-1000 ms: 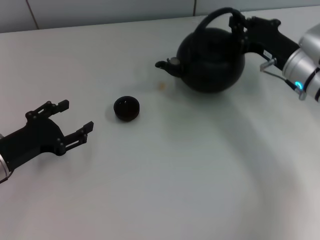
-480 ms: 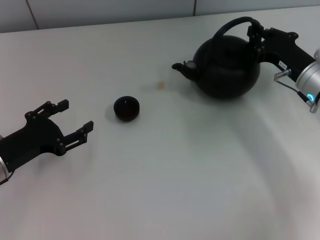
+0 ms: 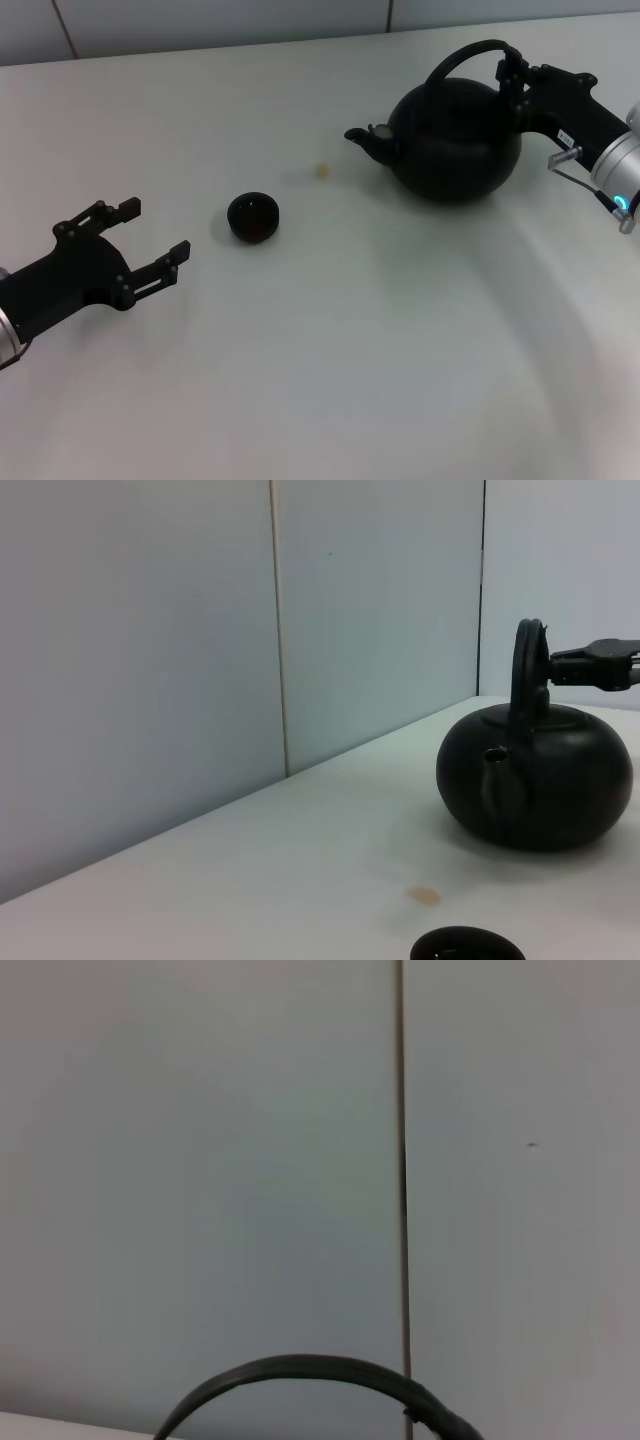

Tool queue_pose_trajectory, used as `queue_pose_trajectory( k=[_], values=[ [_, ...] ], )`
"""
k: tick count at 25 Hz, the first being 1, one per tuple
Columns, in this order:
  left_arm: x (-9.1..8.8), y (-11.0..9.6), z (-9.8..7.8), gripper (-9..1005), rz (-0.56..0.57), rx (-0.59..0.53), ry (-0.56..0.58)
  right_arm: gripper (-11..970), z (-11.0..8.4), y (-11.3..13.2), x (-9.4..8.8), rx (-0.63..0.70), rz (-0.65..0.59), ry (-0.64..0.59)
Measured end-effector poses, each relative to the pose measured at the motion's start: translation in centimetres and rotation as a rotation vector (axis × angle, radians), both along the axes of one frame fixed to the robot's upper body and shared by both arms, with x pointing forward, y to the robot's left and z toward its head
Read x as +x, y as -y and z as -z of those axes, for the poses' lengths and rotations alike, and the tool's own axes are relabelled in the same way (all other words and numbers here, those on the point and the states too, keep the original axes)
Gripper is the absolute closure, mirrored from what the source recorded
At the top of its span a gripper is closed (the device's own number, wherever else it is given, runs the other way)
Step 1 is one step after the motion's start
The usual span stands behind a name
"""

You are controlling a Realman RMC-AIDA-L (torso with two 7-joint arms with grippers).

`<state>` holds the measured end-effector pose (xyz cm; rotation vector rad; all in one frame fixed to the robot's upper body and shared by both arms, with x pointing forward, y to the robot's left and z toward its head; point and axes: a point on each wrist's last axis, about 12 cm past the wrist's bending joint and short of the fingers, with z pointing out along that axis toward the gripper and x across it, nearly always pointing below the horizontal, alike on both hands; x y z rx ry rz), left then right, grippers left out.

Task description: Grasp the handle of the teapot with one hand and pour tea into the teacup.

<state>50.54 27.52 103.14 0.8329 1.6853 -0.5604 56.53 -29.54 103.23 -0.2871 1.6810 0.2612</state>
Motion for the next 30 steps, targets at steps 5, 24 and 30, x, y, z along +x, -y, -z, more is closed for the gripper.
queue_pose_trajectory(
  k=[5, 24, 30],
  values=[
    [0.1, 0.0, -0.1, 181, 0.001, -0.001, 0.002, 816, 0.3, -0.1, -0.5, 0.013, -0.008, -0.002],
    [-0.6, -0.2, 0.1, 181, -0.008, -0.012, -0.005, 284, 1.0, 1.8, -8.0, 0.155, -0.042, 0.147],
    [-1.5, -0.4, 0.0, 182, 0.041, -0.019, -0.002, 166, 1.2, -0.9, -11.1, 0.088, -0.401, 0.142]
  ],
)
